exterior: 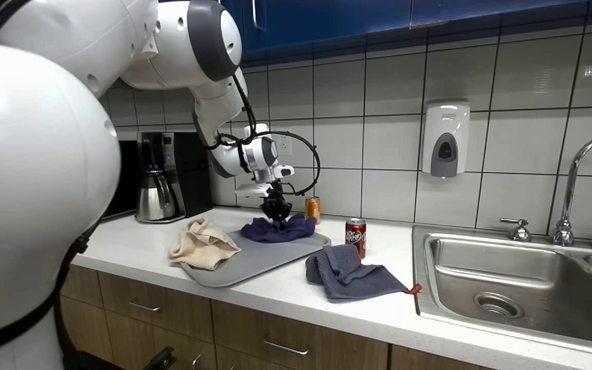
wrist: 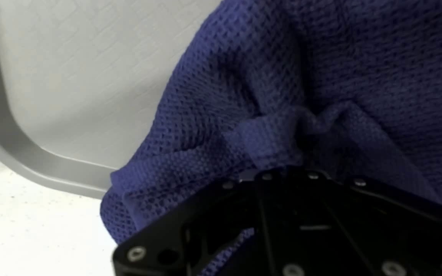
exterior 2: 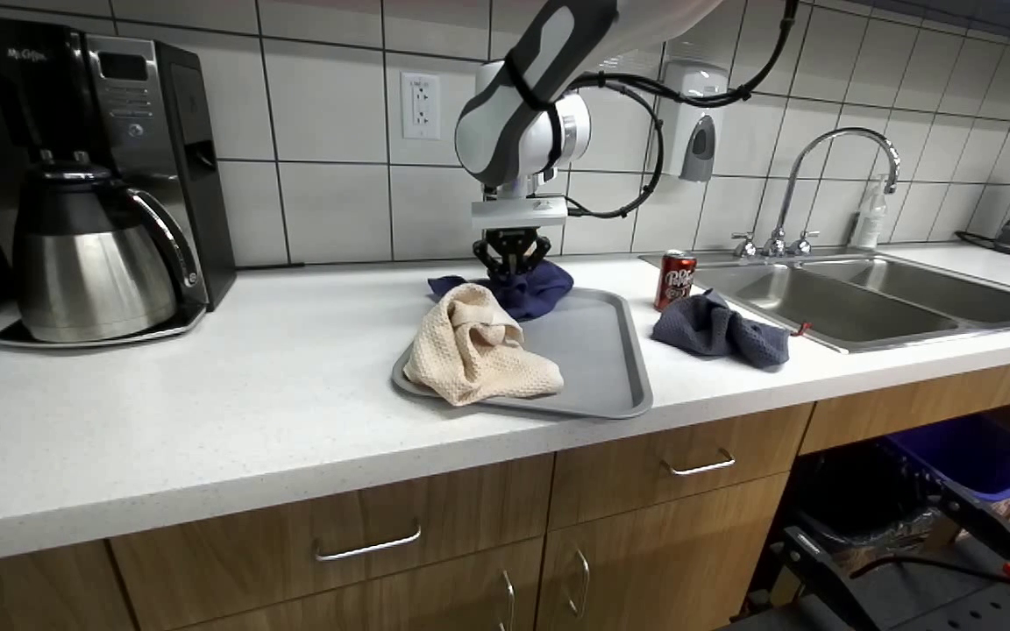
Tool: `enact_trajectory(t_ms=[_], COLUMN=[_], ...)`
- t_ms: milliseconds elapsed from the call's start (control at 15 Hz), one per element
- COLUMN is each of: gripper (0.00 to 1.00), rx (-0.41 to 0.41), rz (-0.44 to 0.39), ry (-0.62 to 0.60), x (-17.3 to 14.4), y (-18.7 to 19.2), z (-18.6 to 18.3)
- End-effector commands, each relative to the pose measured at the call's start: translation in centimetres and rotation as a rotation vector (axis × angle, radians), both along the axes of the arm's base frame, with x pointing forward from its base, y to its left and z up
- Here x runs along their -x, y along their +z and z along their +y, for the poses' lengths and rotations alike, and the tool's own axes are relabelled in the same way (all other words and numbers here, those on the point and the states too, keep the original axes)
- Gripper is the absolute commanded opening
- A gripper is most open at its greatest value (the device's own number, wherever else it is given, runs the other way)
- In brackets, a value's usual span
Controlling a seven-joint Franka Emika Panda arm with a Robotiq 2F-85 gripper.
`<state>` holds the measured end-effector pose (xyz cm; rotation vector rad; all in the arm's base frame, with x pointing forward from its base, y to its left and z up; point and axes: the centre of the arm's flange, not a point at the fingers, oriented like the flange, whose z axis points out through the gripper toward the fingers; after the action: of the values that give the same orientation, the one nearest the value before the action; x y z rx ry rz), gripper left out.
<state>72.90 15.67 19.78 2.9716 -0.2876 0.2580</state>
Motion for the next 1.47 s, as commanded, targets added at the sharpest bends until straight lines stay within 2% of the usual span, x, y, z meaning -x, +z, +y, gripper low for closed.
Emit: enact_trajectory(t_ms=[0,733,1400], gripper=[0.02,0.02,0.02], rx=[-0.01,0.026,0.038], rz=[-0.027,-0.083,-0.123], ry=[-0.02,-0.112,-0.253], x=[-0.8,-2.2,-3.8], y=[1.3,2.5,3.5], z=[-2.1,-7.7,-12.1])
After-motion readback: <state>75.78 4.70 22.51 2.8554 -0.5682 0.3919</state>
